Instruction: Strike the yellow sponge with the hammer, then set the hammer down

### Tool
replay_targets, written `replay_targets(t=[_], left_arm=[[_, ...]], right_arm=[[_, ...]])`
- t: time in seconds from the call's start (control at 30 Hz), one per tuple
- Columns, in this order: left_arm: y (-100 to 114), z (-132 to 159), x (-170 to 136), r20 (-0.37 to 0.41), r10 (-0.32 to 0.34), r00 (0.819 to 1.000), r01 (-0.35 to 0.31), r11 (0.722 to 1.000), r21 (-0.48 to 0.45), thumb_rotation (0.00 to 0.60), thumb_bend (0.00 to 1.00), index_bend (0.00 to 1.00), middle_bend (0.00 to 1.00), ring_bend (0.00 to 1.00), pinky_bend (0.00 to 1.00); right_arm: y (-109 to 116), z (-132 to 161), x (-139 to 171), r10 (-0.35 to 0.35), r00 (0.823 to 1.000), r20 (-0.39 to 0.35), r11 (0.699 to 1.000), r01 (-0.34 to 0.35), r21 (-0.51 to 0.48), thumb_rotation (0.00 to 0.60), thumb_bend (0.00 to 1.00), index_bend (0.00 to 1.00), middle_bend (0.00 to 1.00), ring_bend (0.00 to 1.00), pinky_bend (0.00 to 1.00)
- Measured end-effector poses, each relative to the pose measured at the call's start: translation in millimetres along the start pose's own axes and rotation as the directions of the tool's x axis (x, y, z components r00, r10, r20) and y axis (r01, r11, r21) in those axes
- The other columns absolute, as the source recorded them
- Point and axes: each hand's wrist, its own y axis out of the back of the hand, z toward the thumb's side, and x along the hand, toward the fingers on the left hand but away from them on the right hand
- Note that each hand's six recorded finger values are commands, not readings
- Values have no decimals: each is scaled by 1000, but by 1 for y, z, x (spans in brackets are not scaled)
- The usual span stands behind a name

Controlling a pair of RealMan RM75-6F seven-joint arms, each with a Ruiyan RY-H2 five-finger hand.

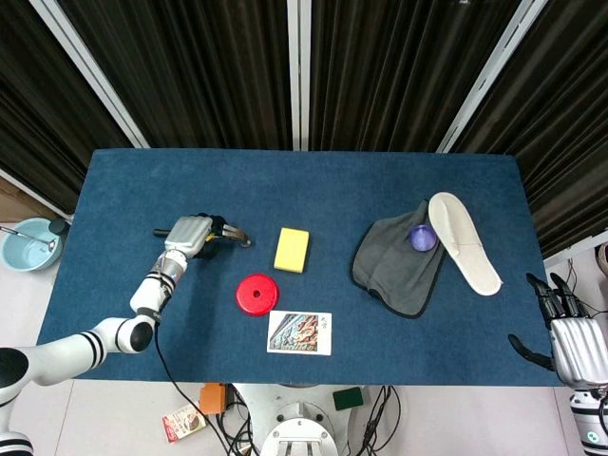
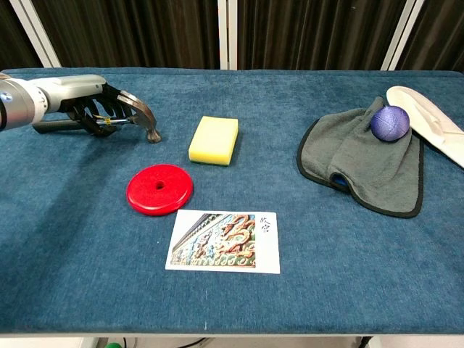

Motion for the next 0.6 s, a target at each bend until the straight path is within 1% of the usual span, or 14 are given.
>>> replay_targets(t=[0.17, 0.4, 0.6], left_arm=[[0, 4, 3, 11, 7, 1000, -7, 1000, 11, 600, 424, 355, 345, 255, 321], [1, 0, 5, 3, 9, 1000, -9, 1000, 18, 600, 450, 370, 368, 273, 339], [-2, 1, 6, 8, 5, 1000, -5, 1000, 18, 600, 451, 396, 385, 285, 346]], right_arm=[[0, 1, -1, 3, 1000, -2, 1000, -3, 1, 600, 192, 33, 140, 23, 223], [-1, 3, -2, 9, 1000, 0, 1000, -9, 3, 600, 191, 33, 140, 23, 223], [-2, 4, -2, 10, 1000, 0, 1000, -10, 1, 600, 191, 33, 140, 23, 223]])
